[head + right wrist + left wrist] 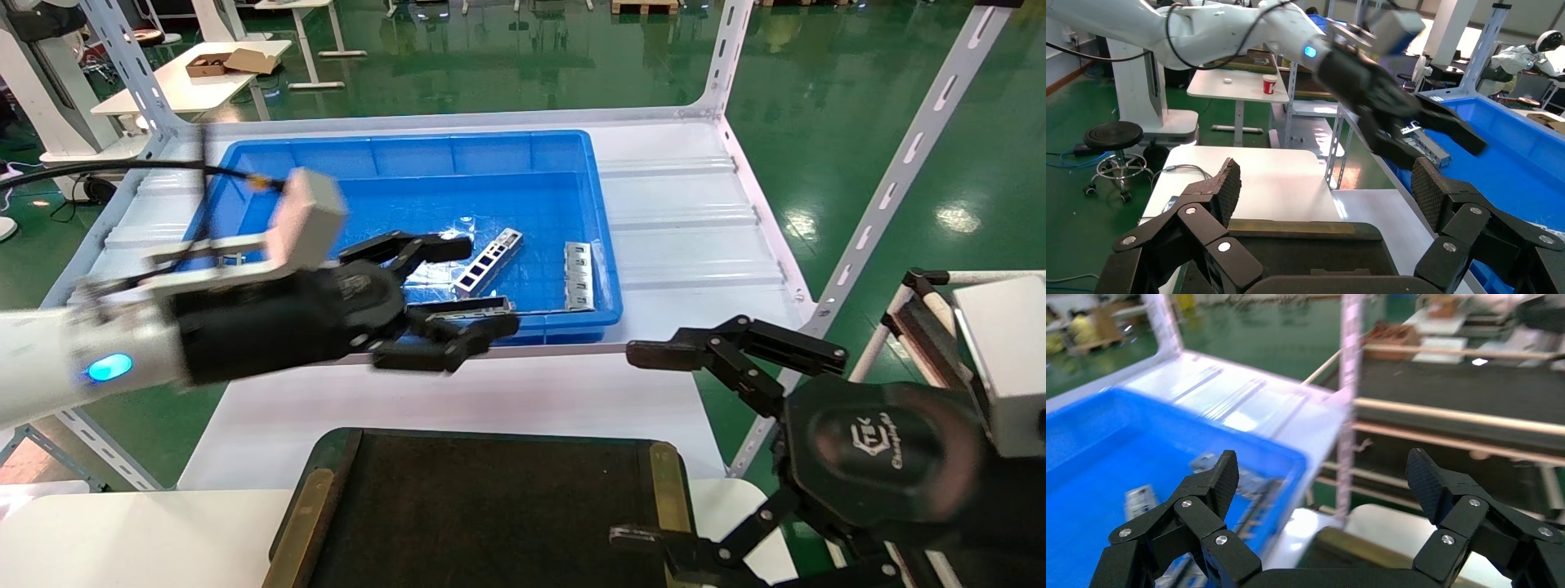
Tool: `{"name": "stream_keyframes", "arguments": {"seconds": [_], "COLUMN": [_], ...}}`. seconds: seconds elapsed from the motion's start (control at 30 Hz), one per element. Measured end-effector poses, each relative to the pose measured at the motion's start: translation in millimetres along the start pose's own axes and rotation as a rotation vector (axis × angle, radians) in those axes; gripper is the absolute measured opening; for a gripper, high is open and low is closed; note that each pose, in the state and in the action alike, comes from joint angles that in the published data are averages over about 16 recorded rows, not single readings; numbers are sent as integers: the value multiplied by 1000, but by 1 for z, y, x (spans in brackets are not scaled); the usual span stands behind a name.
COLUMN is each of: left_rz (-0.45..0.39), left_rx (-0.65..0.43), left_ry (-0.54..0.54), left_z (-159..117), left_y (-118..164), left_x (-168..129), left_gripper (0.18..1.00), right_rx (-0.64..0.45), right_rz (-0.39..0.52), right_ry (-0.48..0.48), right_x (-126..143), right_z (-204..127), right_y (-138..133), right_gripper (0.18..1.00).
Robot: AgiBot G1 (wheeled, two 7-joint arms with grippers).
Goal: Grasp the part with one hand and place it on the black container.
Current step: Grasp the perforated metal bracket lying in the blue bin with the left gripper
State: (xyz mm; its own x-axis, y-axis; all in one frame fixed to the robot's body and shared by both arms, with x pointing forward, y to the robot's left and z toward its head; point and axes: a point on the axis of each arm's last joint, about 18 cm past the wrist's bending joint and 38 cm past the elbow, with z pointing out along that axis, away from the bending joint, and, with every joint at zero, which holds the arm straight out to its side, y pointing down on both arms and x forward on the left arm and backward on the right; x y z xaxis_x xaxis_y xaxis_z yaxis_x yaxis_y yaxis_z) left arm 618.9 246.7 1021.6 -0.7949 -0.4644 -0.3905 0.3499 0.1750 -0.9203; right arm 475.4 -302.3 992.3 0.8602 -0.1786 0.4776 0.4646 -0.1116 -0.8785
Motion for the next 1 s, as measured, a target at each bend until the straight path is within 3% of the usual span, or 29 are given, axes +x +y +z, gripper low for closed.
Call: {"name": "stream_keyframes", "arguments": {"seconds": [0.5,1.0], "left_rz": [-53,-112], "left_rx": [-135,-206], "left_ry": [-226,-337], "left_z": [95,123], "left_y": [15,43], "left_x": [-68,-82], "left_gripper": [1000,1000], "right_rx": [0,0], "right_rz": [0,0], "right_ry": [0,0], "right_x": [0,0], "right_z": [0,0], "right_y": [0,0], "right_gripper": [1001,999]}}
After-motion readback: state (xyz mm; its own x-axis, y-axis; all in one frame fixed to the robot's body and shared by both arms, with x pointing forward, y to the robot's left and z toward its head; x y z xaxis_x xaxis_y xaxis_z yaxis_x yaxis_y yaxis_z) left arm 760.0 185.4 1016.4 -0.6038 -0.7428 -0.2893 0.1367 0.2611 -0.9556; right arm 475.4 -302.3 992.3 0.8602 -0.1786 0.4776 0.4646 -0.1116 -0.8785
